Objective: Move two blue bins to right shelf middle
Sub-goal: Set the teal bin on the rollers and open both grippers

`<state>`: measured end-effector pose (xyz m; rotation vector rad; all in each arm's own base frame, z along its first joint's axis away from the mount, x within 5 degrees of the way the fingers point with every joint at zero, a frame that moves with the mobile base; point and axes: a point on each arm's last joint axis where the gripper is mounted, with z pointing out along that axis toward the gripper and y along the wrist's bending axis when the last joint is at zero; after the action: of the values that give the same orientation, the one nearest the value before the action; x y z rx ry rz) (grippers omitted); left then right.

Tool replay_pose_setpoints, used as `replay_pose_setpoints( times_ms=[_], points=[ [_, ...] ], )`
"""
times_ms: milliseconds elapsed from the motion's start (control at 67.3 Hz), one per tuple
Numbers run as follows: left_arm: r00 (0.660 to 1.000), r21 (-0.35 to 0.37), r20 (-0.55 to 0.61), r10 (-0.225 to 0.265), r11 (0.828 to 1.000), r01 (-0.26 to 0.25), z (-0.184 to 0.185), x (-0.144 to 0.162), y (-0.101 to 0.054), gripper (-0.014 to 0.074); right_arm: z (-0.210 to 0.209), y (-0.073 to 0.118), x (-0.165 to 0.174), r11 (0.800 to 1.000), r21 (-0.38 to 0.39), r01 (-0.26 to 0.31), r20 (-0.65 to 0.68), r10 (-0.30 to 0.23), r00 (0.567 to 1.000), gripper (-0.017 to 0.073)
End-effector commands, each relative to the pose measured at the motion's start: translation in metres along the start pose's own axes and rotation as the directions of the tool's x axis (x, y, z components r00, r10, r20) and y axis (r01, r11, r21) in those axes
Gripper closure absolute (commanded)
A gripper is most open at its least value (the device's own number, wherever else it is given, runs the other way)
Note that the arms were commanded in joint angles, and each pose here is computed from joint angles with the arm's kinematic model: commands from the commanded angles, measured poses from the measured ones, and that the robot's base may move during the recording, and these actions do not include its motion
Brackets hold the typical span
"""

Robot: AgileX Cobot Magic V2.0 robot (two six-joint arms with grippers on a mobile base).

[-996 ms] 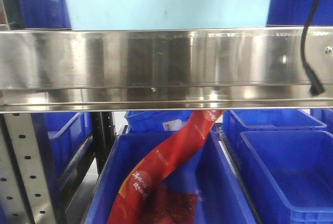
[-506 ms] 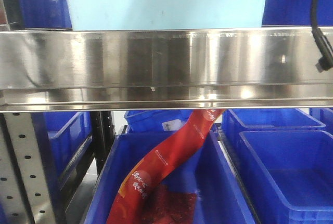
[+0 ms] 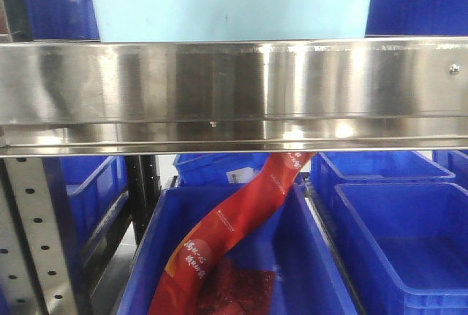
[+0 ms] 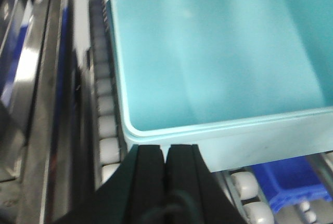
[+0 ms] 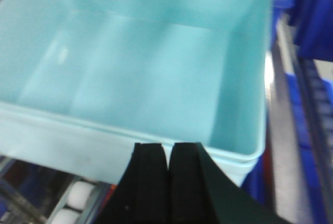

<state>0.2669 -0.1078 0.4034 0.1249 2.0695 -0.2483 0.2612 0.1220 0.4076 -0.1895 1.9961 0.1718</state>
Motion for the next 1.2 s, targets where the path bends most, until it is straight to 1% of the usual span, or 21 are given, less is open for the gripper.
replay_pose_setpoints(
  times_ms=[0,59,149,178,283,372,416,461,520,654,699,803,981,1189],
  points=[
    [0.997,0.059,0.080,0.004,0.998,-0.009,-0.007,0.016,0.000,0.0703,-0.007,0.002,0.011,0.997,-0.068,0.026,0.076,-0.021,0.997,0.0726],
    [0.993,0.086,0.116,0.005,0.996,-0.016,-0.010,0.027,0.001,0.0703,-0.012,0.002,0.019,0.994,-0.103,0.035,0.109,-0.024,0.994,0.0726],
    [0.993,0.100,0.115,0.016,0.995,-0.027,-0.015,0.053,0.006,0.0703,-0.016,0.003,0.041,0.985,-0.162,0.052,0.146,-0.029,0.989,0.0726],
    [0.992,0.107,0.126,0.017,0.994,-0.031,-0.019,0.059,0.008,0.0703,-0.019,0.001,0.049,0.984,-0.168,0.065,0.150,-0.040,0.988,0.0726],
    [0.987,0.134,0.163,0.020,0.990,-0.042,-0.032,0.086,0.014,0.0703,-0.032,-0.005,0.069,0.982,-0.177,0.069,0.146,-0.043,0.988,0.0726],
    [0.973,0.163,0.229,0.009,0.985,-0.047,-0.051,0.101,0.019,0.0703,-0.044,-0.010,0.083,0.982,-0.177,0.069,0.147,-0.043,0.988,0.0726],
    [0.964,0.177,0.265,0.002,0.983,-0.050,-0.060,0.107,0.021,0.0703,-0.052,-0.012,0.085,0.981,-0.183,0.058,0.162,-0.028,0.986,0.0726],
    [0.958,0.182,0.287,-0.003,0.982,-0.051,-0.070,0.115,0.024,0.0704,-0.062,-0.015,0.083,0.981,-0.192,0.039,0.186,-0.003,0.983,0.0726],
    [0.949,0.186,0.314,-0.009,0.981,-0.052,-0.081,0.120,0.027,0.0704,-0.073,-0.017,0.080,0.979,-0.200,0.035,0.227,0.011,0.974,0.0726],
    [0.920,0.199,0.391,-0.029,0.979,-0.054,-0.106,0.122,0.032,0.0704,-0.100,-0.022,0.072,0.973,-0.227,0.035,0.332,0.043,0.942,0.0726],
    [0.909,0.205,0.416,-0.035,0.977,-0.056,-0.112,0.121,0.032,0.0704,-0.105,-0.022,0.070,0.971,-0.238,0.038,0.358,0.051,0.932,0.0726],
    [0.894,0.211,0.446,-0.043,0.976,-0.058,-0.121,0.121,0.033,0.0704,-0.115,-0.022,0.067,0.965,-0.258,0.045,0.408,0.066,0.910,0.0726],
    [0.890,0.212,0.453,-0.045,0.976,-0.059,-0.123,0.121,0.034,0.0704,-0.119,-0.020,0.062,0.956,-0.288,0.060,0.457,0.082,0.886,0.0726],
    [0.890,0.212,0.453,-0.045,0.976,-0.059,-0.123,0.121,0.034,0.0704,-0.120,-0.019,0.061,0.951,-0.301,0.068,0.475,0.088,0.876,0.0726]
  ],
)
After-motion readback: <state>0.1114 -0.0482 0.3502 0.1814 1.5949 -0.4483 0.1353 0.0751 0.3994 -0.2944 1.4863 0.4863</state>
